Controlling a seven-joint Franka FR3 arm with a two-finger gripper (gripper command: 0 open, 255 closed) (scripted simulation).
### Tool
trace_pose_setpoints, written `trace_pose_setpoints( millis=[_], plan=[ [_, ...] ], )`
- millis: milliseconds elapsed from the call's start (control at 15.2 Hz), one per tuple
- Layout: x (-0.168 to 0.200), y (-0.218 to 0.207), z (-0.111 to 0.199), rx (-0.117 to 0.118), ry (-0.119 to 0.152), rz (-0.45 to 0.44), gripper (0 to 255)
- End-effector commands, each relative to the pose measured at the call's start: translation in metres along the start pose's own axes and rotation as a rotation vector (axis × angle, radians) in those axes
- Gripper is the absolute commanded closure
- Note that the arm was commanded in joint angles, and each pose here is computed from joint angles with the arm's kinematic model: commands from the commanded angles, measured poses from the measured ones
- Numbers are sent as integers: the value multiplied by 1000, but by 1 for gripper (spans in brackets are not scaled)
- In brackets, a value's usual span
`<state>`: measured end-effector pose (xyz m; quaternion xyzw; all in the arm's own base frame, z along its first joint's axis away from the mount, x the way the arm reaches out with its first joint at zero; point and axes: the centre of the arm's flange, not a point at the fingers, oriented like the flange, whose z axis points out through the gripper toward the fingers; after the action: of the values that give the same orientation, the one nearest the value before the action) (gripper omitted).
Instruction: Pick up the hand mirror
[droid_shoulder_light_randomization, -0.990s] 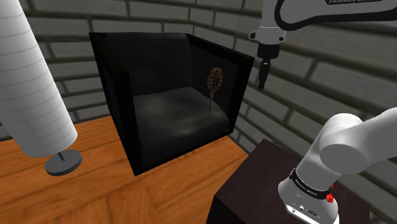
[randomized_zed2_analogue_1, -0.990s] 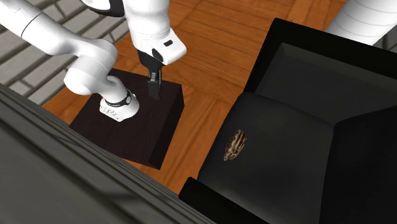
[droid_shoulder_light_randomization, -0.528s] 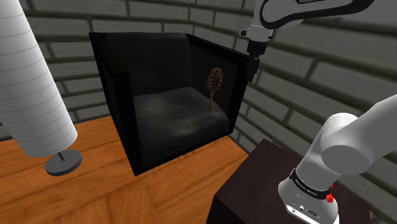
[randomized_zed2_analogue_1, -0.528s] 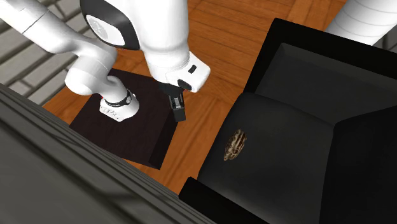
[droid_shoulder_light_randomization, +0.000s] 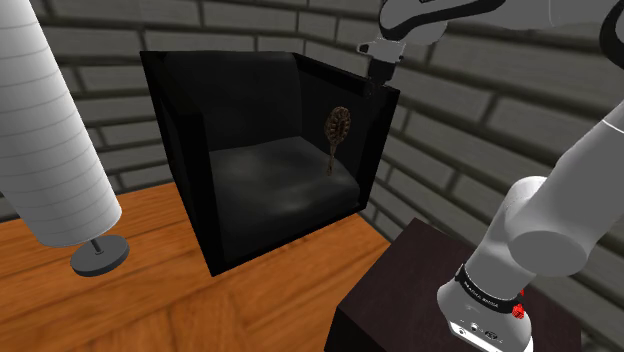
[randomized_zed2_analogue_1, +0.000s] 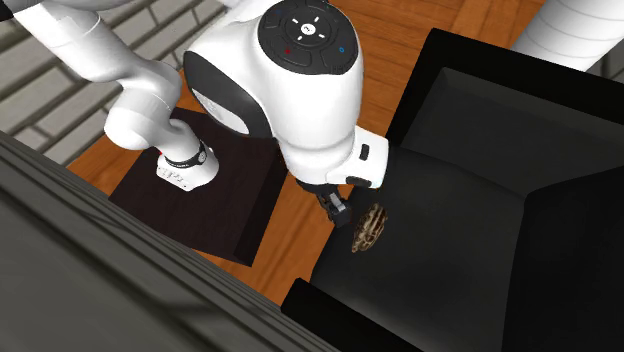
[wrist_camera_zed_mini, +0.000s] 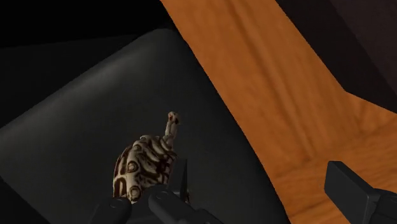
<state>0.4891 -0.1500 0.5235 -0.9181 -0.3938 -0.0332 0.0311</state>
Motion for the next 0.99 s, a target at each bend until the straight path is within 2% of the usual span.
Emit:
trace_pose_setpoints(
  millis=[0, 396, 462, 924],
  plan=[
    [11, 23, 2, 7, 32, -69, 0],
    [52, 87, 8, 35, 120, -255, 0],
    [56, 92, 9, 37, 128, -271, 0],
    [53, 93, 45, 37, 128, -271, 0]
  ],
)
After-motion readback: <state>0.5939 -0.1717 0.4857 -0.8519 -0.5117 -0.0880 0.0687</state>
